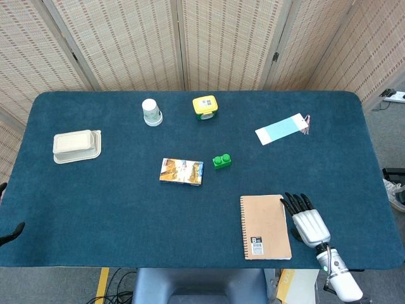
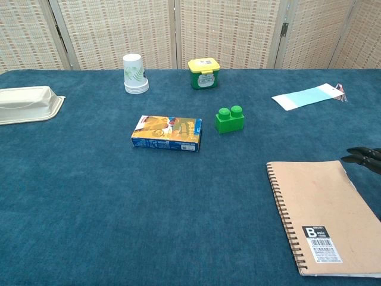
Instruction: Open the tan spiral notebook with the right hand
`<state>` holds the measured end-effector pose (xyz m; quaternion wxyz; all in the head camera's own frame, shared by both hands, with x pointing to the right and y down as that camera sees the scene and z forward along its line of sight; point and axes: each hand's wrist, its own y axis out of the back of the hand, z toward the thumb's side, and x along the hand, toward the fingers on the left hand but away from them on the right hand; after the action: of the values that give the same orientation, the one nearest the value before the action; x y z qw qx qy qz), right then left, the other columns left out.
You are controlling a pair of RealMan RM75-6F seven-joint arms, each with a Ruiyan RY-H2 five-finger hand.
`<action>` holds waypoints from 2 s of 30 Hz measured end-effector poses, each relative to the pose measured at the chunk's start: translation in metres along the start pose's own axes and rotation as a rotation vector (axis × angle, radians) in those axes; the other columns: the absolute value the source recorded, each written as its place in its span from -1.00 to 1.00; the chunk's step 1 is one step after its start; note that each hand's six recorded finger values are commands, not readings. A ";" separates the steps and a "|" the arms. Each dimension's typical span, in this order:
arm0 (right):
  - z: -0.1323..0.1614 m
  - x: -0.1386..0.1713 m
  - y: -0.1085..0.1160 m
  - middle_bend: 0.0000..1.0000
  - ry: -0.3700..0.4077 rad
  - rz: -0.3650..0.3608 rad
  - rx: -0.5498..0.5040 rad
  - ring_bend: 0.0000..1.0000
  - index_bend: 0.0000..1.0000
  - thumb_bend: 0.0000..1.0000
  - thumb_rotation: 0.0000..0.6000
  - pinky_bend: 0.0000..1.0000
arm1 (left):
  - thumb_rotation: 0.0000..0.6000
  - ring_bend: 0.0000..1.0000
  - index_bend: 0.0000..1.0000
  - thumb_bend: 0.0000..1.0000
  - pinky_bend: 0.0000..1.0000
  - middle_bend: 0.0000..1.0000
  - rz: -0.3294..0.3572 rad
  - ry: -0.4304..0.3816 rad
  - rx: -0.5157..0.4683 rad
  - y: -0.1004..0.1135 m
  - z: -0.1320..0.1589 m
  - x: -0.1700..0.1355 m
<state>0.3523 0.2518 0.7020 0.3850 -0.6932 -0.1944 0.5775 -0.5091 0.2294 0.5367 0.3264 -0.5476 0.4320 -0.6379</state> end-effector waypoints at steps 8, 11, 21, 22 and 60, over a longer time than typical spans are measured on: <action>0.002 -0.003 0.001 -1.00 0.008 -0.002 -0.013 -1.00 -1.00 -0.37 1.00 -1.00 | 1.00 -0.81 -0.85 -0.48 -0.57 -0.82 0.003 0.002 -0.004 0.001 -0.001 0.000; 0.003 -0.004 0.002 -1.00 0.012 -0.005 -0.014 -1.00 -1.00 -0.37 1.00 -1.00 | 1.00 -0.81 -0.85 -0.48 -0.57 -0.82 0.005 0.003 -0.002 0.001 -0.001 0.000; 0.008 -0.009 0.005 -1.00 0.032 -0.018 -0.012 -1.00 -1.00 -0.31 1.00 -1.00 | 1.00 -0.81 -0.85 -0.48 -0.57 -0.82 0.020 0.020 0.015 0.002 -0.003 0.000; 0.008 -0.009 0.005 -1.00 0.033 -0.018 -0.013 -1.00 -1.00 -0.31 1.00 -1.00 | 1.00 -0.81 -0.85 -0.48 -0.57 -0.82 0.019 0.020 0.015 0.002 -0.003 0.000; 0.102 -0.051 0.089 -1.00 0.291 -0.246 -0.060 -1.00 -1.00 -0.31 1.00 -1.00 | 1.00 -0.81 -0.85 -0.48 -0.57 -0.82 0.089 0.209 -0.095 0.026 -0.050 0.012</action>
<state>0.2266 0.1910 0.6639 0.4560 -0.7515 -0.2372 0.4135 -0.5622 0.2175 0.5163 0.2816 -0.4733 0.5173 -0.6550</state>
